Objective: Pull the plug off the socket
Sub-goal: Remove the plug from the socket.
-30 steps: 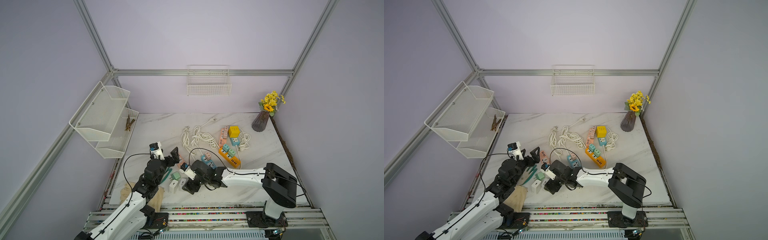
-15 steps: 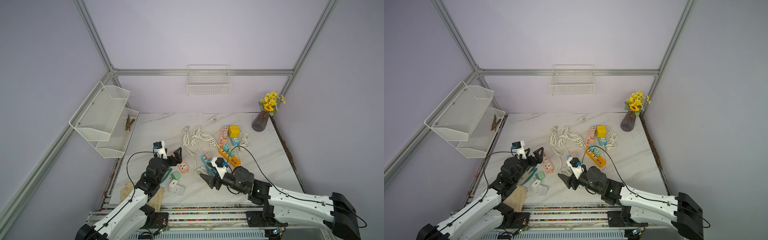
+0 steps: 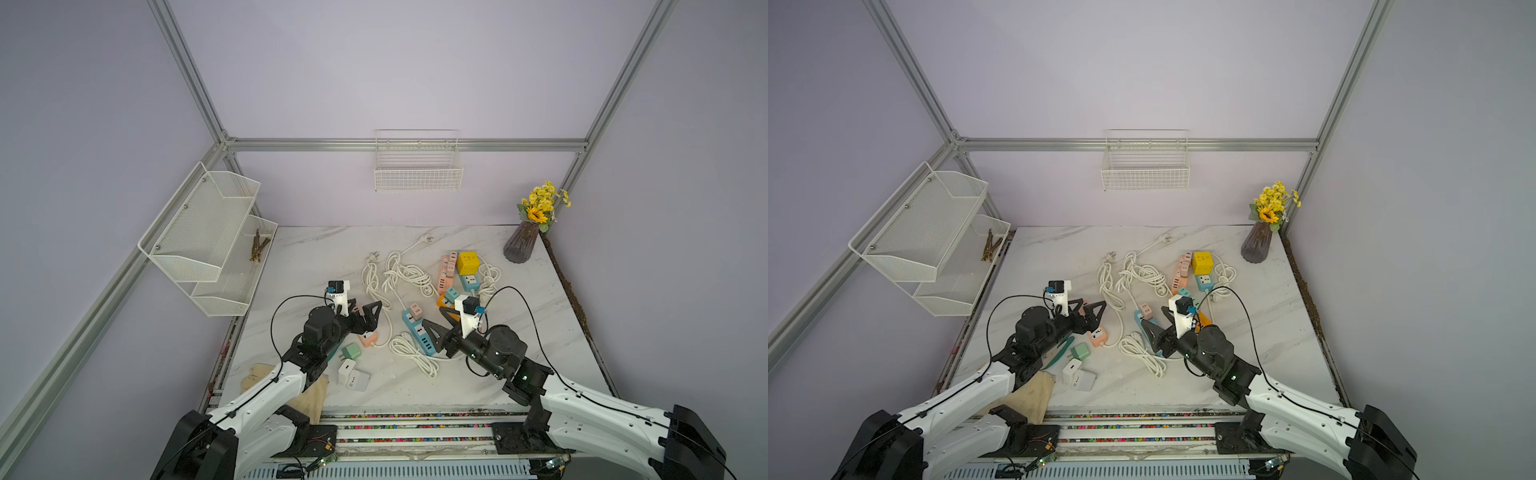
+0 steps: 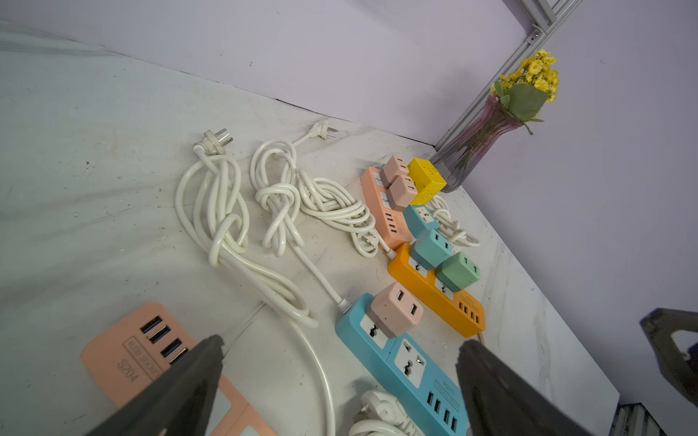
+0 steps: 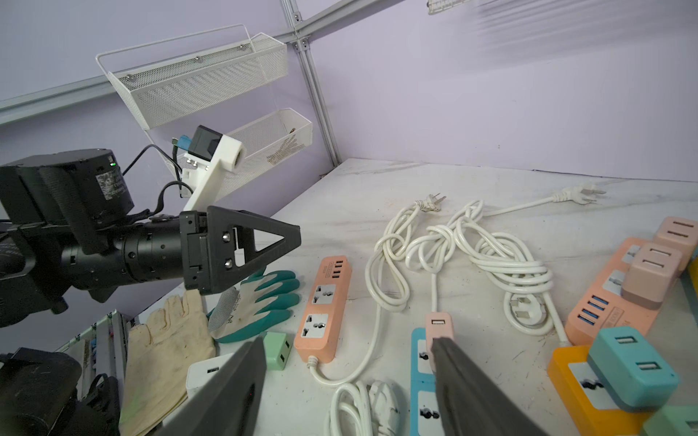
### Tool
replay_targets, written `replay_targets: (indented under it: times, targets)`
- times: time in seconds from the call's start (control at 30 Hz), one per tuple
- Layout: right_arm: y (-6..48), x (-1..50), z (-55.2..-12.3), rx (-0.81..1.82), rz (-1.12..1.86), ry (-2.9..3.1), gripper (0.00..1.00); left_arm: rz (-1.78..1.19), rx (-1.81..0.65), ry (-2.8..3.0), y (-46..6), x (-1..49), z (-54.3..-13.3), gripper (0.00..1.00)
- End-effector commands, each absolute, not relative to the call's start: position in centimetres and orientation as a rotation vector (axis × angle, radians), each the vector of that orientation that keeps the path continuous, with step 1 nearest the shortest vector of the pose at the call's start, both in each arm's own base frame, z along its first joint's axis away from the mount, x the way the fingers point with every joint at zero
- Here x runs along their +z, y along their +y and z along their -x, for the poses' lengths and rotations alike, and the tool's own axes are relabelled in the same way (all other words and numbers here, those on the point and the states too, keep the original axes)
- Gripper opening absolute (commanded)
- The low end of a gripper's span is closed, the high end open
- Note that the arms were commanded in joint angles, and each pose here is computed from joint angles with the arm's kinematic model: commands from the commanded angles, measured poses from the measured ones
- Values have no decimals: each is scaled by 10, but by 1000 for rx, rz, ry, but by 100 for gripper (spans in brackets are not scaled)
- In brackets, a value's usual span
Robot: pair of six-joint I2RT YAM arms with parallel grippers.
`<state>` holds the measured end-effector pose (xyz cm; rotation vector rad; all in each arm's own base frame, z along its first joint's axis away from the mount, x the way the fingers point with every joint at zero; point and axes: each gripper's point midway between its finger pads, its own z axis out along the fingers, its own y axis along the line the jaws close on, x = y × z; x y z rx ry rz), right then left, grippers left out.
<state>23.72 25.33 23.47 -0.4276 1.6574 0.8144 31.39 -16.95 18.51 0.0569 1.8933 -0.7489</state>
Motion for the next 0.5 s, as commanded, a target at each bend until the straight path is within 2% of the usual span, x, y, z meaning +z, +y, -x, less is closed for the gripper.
replay_targets:
  times: [0.0, 0.27, 0.47]
  targets:
    - [258, 240, -241, 842, 425, 1679, 75, -83, -835, 1817, -181, 213, -318, 100]
    - [252, 209, -268, 640, 428, 1847, 75, -159, -1083, 1863, -220, 203, -320, 100]
    - [255, 171, -290, 526, 437, 2034, 74, -68, -1192, 2060, -238, 163, -333, 95]
